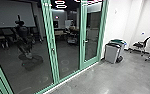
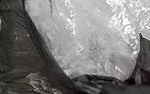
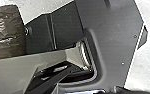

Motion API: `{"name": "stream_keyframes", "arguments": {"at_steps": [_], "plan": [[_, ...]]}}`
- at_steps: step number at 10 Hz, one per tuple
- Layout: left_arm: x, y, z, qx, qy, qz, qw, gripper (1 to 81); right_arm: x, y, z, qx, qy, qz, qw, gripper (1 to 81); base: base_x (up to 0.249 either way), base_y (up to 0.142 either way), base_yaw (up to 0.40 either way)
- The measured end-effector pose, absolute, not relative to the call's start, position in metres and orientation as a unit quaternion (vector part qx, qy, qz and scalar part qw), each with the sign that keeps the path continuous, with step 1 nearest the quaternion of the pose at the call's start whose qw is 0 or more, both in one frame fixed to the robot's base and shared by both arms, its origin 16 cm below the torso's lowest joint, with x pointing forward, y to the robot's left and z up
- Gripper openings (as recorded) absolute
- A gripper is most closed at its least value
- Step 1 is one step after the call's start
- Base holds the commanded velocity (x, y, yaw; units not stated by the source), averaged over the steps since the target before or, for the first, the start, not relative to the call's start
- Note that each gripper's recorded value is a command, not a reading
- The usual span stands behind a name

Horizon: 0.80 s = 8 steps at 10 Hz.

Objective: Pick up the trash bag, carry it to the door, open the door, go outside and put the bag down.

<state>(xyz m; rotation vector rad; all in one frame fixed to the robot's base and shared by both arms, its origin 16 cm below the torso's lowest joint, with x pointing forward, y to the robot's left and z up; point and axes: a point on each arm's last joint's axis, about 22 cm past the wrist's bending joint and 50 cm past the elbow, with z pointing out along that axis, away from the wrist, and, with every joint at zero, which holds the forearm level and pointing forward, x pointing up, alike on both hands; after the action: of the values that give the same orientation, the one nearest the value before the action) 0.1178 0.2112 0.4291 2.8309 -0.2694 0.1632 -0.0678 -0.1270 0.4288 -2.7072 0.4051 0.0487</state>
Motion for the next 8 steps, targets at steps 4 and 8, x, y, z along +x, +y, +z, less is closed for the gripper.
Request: {"name": "stream_keyframes", "arguments": {"at_steps": [4, 8], "plan": [[0.1176, 0.2096, 0.4291, 0.983, -0.094, 0.057, 0.147, 1.0, -0.0678, -0.1273, 0.4287, -0.969, 0.145, 0.017, 0.200, 81.1, 0.149, -0.087, 0.000], [0.1177, 0.2100, 0.4291, 0.983, -0.094, 0.057, 0.147, 1.0, -0.0678, -0.1271, 0.4287, -0.969, 0.145, 0.017, 0.200, 81.1, 0.149, -0.083, 0.000]]}}
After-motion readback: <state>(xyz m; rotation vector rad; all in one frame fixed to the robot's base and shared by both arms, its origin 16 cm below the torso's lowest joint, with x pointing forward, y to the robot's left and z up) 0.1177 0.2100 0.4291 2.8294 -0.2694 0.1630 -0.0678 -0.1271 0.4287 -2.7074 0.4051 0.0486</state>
